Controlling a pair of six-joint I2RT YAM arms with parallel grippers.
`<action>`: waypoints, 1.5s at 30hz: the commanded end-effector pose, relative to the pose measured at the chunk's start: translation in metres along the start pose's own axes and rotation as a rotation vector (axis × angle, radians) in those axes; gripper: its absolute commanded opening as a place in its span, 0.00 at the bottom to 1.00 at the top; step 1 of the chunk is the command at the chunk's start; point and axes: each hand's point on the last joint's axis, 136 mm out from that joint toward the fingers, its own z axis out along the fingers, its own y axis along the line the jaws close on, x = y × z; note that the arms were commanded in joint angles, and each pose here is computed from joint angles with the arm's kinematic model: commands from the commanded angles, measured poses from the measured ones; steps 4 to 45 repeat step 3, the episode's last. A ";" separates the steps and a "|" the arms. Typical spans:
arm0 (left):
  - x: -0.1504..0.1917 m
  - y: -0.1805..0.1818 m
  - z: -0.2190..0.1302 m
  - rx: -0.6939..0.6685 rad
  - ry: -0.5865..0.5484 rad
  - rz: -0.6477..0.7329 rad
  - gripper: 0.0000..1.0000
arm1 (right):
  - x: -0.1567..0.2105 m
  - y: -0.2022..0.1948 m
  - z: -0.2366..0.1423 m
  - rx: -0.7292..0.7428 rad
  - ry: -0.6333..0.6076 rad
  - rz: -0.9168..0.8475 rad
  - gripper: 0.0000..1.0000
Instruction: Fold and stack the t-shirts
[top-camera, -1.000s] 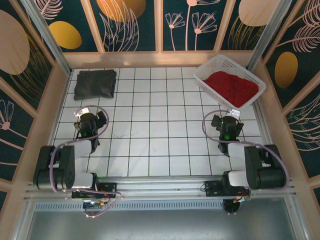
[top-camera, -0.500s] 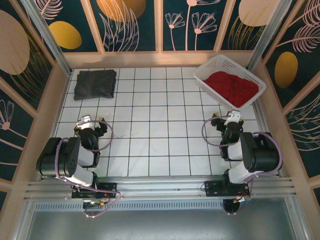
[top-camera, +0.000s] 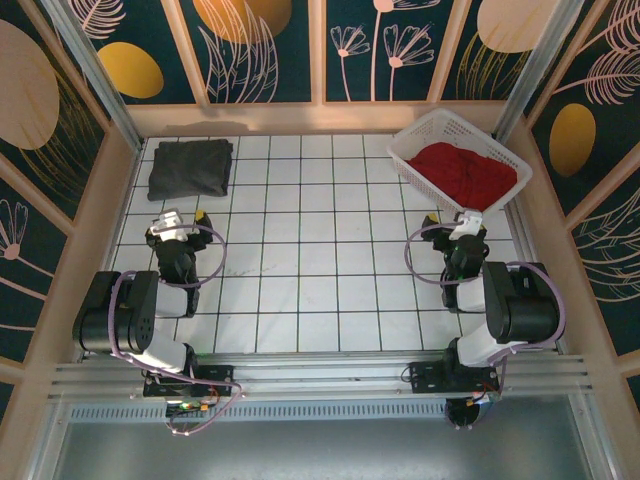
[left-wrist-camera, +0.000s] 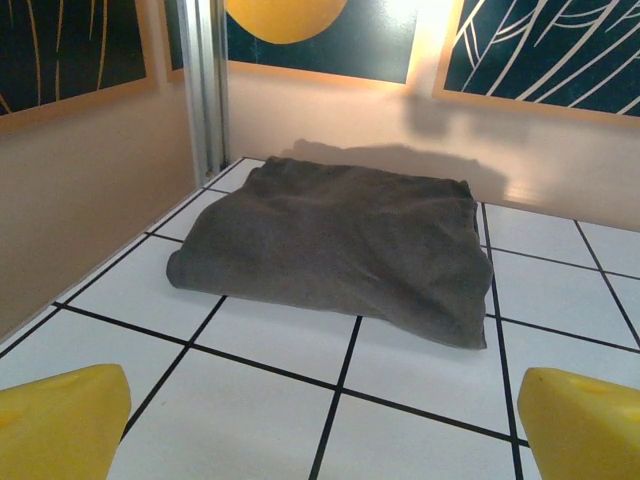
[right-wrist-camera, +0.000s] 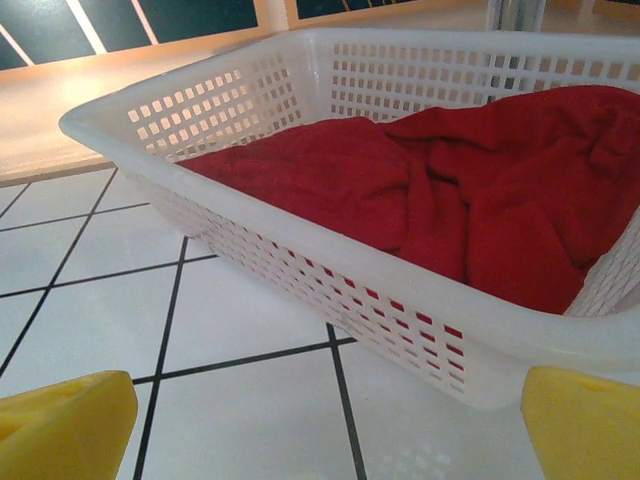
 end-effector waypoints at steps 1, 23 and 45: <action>-0.006 -0.003 -0.001 0.012 -0.023 0.007 0.99 | -0.010 0.004 0.001 -0.022 -0.039 -0.008 0.99; -0.005 -0.003 -0.002 0.012 -0.022 0.006 0.99 | -0.010 0.004 0.001 -0.023 -0.038 -0.008 0.99; -0.005 -0.003 -0.002 0.012 -0.022 0.006 0.99 | -0.010 0.004 0.001 -0.023 -0.038 -0.008 0.99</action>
